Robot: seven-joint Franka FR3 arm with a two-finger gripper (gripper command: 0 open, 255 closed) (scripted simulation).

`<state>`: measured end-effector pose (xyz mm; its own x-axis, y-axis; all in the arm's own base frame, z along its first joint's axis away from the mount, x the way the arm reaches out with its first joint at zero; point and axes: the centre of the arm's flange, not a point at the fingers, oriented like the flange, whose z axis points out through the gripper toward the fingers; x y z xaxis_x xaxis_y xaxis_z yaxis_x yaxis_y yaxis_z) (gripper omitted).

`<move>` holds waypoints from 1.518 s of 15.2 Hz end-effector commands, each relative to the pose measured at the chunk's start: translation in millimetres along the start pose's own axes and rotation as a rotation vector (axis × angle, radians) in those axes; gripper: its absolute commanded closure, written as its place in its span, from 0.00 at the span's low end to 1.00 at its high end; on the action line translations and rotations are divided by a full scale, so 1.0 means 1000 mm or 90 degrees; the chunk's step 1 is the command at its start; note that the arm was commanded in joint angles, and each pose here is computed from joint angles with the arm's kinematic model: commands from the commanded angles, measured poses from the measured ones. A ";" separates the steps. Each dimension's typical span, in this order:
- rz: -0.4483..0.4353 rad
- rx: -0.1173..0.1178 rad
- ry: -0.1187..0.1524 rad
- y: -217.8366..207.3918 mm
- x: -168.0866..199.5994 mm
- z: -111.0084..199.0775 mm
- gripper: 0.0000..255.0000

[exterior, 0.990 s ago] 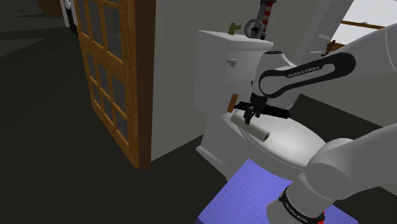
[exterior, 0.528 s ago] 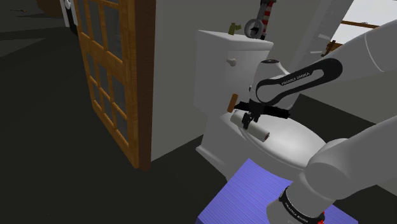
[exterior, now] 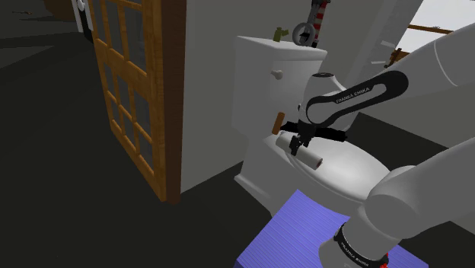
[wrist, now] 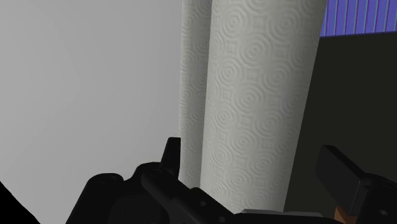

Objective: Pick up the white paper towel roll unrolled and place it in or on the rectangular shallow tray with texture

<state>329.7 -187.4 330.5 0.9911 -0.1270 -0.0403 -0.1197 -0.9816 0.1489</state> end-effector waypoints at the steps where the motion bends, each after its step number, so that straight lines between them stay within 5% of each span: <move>1: 0.000 0.000 0.000 0.000 0.000 0.000 1.00; 10: 0.000 0.000 0.000 0.000 0.000 0.000 1.00; 23: 0.000 0.000 0.000 0.010 -0.003 -0.068 1.00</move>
<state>329.5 -187.4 393.2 0.9911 -0.1270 -0.0399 -0.1197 -0.9815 0.1491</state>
